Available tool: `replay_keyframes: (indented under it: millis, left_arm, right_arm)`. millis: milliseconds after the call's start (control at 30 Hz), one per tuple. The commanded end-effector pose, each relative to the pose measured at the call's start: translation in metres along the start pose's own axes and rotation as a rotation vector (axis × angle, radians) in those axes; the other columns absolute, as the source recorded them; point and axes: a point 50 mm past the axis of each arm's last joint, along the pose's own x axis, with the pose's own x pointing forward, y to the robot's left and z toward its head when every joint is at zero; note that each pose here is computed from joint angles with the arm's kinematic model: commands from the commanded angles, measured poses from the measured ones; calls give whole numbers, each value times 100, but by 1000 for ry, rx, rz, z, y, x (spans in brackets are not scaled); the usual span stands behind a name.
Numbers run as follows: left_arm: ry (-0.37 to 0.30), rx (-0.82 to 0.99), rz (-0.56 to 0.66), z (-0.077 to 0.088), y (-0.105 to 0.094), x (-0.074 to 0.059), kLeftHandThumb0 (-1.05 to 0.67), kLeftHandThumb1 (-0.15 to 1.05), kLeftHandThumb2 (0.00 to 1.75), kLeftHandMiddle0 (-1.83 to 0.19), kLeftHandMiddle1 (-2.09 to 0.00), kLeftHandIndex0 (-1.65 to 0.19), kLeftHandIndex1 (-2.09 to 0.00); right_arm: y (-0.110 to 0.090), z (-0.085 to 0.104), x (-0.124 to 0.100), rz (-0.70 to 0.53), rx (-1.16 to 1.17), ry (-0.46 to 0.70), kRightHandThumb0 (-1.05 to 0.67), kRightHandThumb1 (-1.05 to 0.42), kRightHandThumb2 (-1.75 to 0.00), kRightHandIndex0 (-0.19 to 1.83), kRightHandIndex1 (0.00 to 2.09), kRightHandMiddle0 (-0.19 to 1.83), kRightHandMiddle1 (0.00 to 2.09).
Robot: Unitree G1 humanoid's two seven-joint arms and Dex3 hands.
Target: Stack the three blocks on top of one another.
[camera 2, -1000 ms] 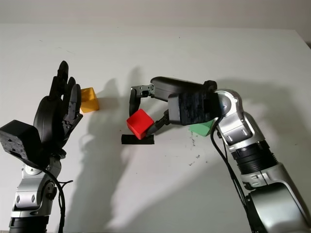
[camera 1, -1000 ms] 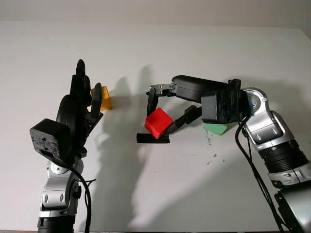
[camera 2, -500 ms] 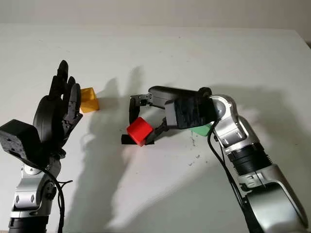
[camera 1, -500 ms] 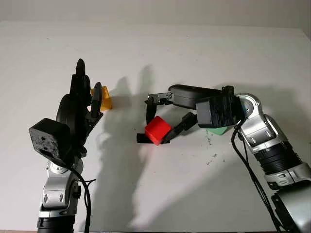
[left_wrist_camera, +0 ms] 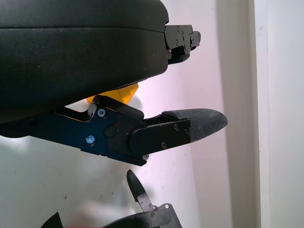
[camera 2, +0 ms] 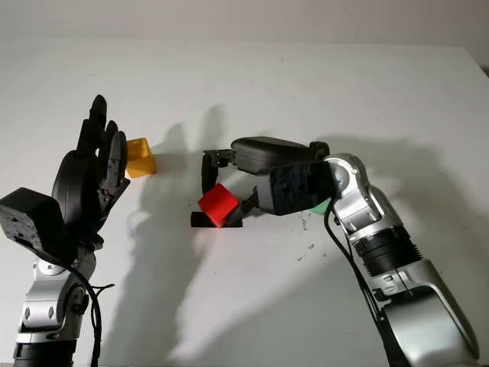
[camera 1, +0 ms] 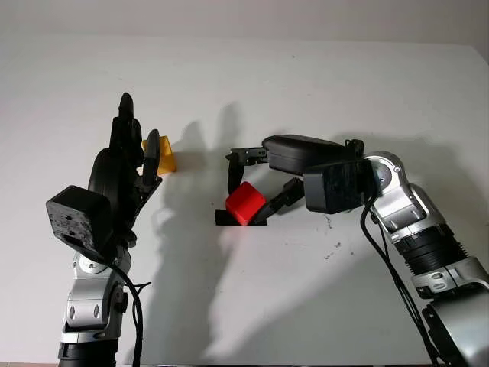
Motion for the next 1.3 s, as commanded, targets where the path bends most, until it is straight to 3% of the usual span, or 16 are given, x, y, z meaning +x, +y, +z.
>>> replay_keyframes:
  millis: [0,233,400,600,733,900,1000,1267]
  left_arm:
    - [-7,4,3,1,0,-2,-70,105,58,14,-5,12,-5]
    - [-8,1,-2,1,1,-1,-70,105,59,14,-5,13,-5]
    - [-7,-3,-3,2,1,0,-67,105,61,15,-5,14,-5]
    - [-12,-5,-6,3,1,1,-65,105,62,14,-5,14,-5]
    - [-12,-4,-10,3,2,2,-66,105,62,15,-5,14,-5]
    - [-19,1,-14,4,4,2,-66,105,61,16,-5,14,-5]
    - [-27,10,-10,6,7,2,-65,105,62,15,-6,13,-5]
    - [-71,54,31,16,21,8,-63,105,56,10,-6,9,-7]
  right_arm:
    - [1,2,1,3,3,-16,-43,-99,-5,26,3,29,155]
    - [0,1,0,34,-6,-18,-46,-96,-5,19,2,19,118]
    - [-3,1,-2,76,-64,-12,-64,-90,-5,-2,2,6,52]
    - [-13,8,-7,44,-108,-18,-82,-90,-6,-19,0,-16,12]
    - [-30,13,-18,-98,-32,-51,-91,-102,-13,-19,0,-19,1]
    - [-44,12,-35,-270,70,-64,-87,-105,-50,-19,0,-19,0]
    - [-52,4,-50,-408,202,-57,-86,-105,-61,-19,0,-19,0]
    - [-44,-23,-83,-572,427,69,-83,-105,-72,-19,0,-19,2]
